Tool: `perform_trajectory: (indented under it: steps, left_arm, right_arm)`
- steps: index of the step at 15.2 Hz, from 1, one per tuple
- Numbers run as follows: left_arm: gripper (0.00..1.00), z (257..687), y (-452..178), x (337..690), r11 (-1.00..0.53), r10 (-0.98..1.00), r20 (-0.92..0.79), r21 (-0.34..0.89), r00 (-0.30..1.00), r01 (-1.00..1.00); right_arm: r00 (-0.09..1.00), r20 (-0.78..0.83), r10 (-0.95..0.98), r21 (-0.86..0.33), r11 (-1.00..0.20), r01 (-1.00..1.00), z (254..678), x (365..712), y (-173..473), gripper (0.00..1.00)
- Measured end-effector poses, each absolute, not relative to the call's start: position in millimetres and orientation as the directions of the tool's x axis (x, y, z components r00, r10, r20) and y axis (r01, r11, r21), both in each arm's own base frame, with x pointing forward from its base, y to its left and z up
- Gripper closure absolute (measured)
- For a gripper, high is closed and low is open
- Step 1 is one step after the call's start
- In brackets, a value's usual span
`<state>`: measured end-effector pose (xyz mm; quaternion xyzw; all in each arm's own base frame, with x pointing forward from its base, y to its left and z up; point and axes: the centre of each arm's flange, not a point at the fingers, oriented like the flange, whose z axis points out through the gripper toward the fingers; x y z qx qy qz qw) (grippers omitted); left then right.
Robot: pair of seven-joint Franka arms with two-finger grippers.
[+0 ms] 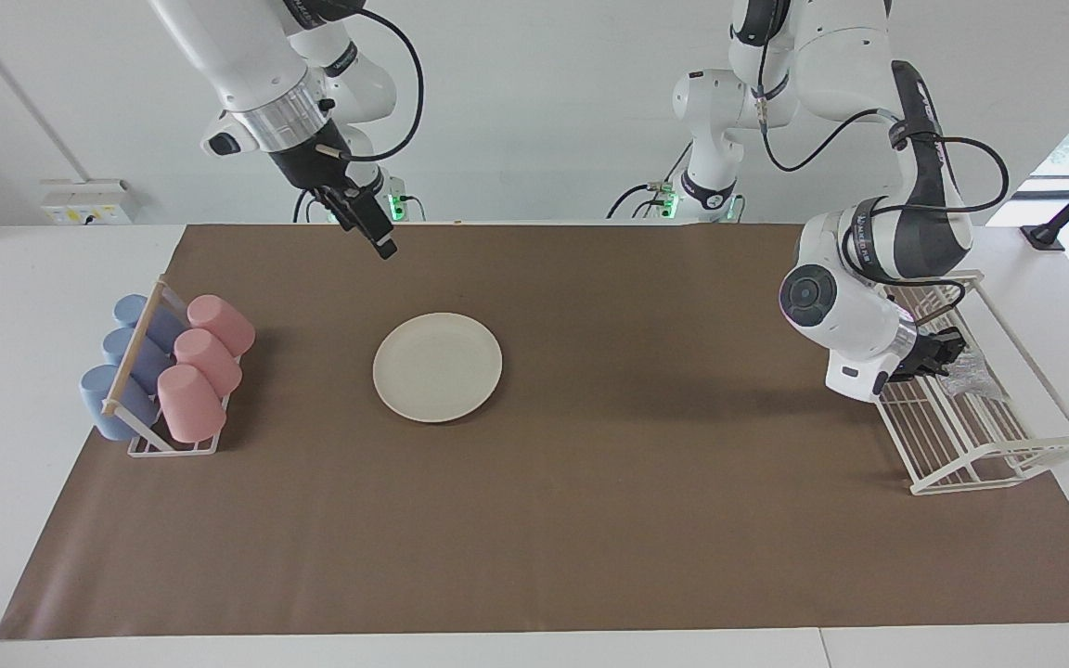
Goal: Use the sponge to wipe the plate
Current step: 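Lift the scrubber with the left gripper while the right gripper moves over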
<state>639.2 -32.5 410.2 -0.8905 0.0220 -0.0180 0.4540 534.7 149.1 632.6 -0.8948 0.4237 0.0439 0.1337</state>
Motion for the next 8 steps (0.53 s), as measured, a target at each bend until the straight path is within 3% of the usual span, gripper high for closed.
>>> perform_trajectory:
  steps: [3,8]
  left_arm:
    - [0.96,445,-45,646,-0.688,-0.009,0.066,-0.725,0.998,0.041]
    - [0.96,524,-74,644,-0.915,0.17,0.041,-0.365,0.985,0.173]
  right_arm:
    - [0.529,-0.249,-0.811,-0.195,-0.493,-0.848,628,535,187,0.0]
    - [0.33,-0.319,-0.888,-0.182,-0.285,-0.941,627,574,247,0.0]
